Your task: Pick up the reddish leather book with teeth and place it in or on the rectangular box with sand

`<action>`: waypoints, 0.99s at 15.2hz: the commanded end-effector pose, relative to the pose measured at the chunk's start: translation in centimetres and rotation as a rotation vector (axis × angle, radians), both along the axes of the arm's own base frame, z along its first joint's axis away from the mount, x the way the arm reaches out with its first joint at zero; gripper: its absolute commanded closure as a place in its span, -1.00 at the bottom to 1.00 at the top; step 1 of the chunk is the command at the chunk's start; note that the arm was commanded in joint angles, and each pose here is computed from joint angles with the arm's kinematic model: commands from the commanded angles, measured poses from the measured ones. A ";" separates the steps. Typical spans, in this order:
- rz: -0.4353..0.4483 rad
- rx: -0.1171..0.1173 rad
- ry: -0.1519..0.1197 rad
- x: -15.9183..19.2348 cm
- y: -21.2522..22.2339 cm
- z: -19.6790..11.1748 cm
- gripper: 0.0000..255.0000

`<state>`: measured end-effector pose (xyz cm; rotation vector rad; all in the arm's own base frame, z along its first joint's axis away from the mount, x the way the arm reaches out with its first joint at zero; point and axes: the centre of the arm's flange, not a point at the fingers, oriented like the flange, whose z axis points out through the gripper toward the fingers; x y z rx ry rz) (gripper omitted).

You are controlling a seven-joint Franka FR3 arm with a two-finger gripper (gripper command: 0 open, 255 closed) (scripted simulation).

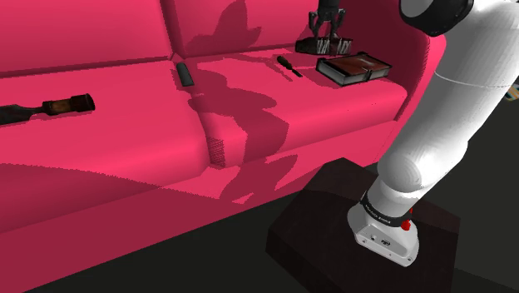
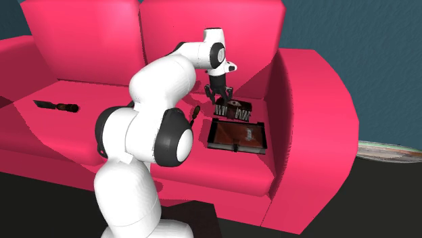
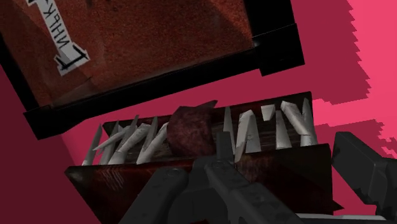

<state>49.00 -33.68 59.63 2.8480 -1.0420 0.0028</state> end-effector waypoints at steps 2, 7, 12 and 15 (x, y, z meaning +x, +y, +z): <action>0.000 -0.001 -0.002 -0.1 -0.1 1.7 1.00; 0.000 -0.001 -0.002 -0.1 -0.1 4.3 1.00; 0.000 -0.001 -0.002 -0.1 -0.1 6.9 1.00; 0.000 -0.001 -0.002 -0.1 -0.1 8.2 1.00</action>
